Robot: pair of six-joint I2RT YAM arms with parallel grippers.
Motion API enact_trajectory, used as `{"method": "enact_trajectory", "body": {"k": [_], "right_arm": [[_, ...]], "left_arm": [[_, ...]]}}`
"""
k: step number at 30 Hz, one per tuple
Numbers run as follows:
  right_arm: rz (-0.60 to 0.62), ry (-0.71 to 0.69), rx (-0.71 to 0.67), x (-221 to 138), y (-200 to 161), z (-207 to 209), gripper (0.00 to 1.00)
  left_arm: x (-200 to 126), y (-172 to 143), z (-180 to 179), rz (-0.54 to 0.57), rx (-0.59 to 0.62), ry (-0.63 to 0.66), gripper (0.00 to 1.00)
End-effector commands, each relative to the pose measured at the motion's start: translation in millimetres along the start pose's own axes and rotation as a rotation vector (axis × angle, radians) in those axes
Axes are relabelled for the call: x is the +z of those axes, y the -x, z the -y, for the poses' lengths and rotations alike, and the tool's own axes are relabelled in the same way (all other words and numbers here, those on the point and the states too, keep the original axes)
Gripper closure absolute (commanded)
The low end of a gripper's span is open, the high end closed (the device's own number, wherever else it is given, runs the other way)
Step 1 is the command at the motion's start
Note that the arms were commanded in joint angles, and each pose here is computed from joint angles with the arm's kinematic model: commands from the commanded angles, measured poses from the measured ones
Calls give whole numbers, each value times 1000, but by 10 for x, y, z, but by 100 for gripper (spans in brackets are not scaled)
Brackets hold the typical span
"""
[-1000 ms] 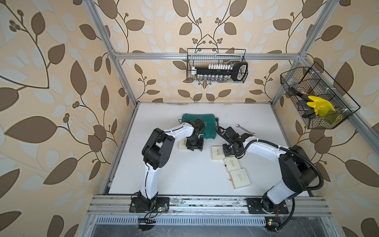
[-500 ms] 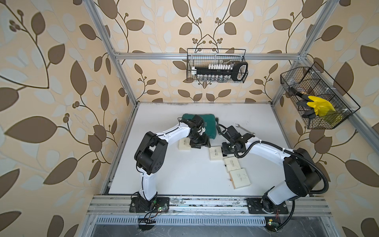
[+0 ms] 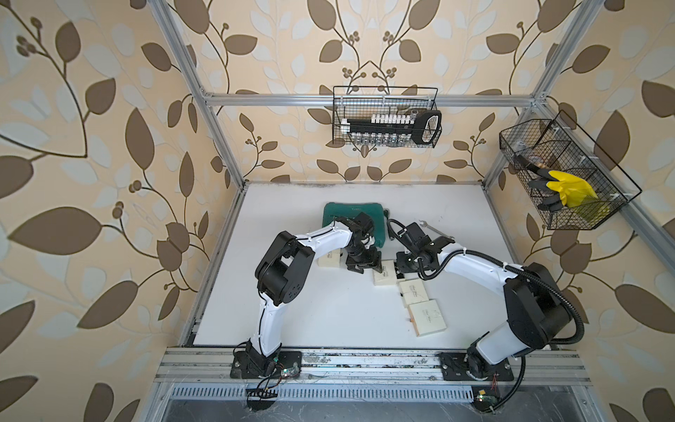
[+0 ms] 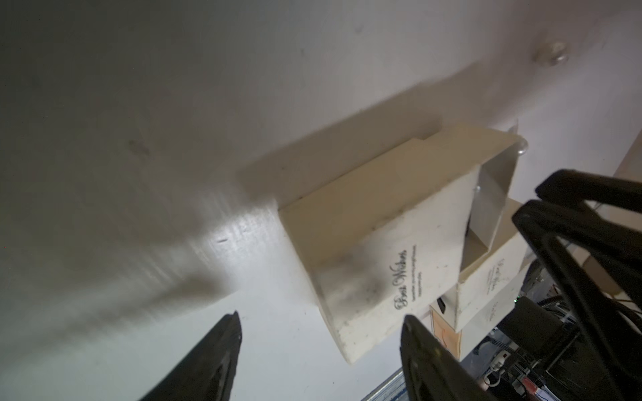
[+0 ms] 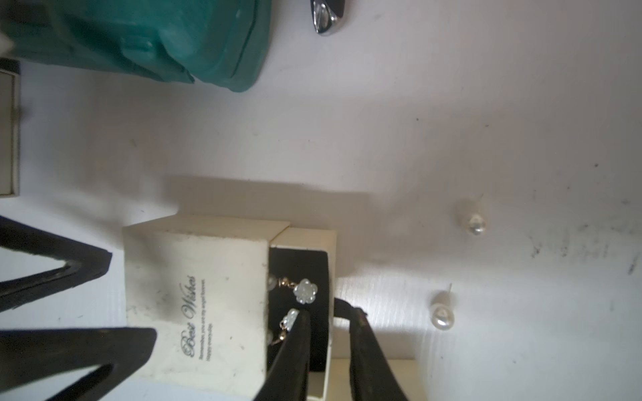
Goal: Take out the earrings from the drawer-style jewelry box
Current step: Open the drawer in the jewelry box.
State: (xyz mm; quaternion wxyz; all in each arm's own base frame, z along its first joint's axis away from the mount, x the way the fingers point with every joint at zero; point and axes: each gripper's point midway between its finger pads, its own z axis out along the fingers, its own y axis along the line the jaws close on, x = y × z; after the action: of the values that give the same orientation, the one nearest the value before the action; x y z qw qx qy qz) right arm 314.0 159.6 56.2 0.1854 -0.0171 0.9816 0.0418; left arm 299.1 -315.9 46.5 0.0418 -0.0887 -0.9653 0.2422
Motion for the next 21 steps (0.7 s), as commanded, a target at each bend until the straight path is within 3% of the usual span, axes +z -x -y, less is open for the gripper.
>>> {"method": "enact_trajectory", "body": {"k": [1, 11, 21], "right_arm": [[-48, -2, -1, 99, -99, 21, 78], [-118, -117, 57, 190, -276, 318, 80], [-116, -212, 43, 141, -285, 525, 81]], "left_arm": [[3, -32, -147, -31, -2, 90, 27], [92, -167, -484, -83, -17, 240, 28], [168, -195, -645, -113, -17, 308, 30]]}}
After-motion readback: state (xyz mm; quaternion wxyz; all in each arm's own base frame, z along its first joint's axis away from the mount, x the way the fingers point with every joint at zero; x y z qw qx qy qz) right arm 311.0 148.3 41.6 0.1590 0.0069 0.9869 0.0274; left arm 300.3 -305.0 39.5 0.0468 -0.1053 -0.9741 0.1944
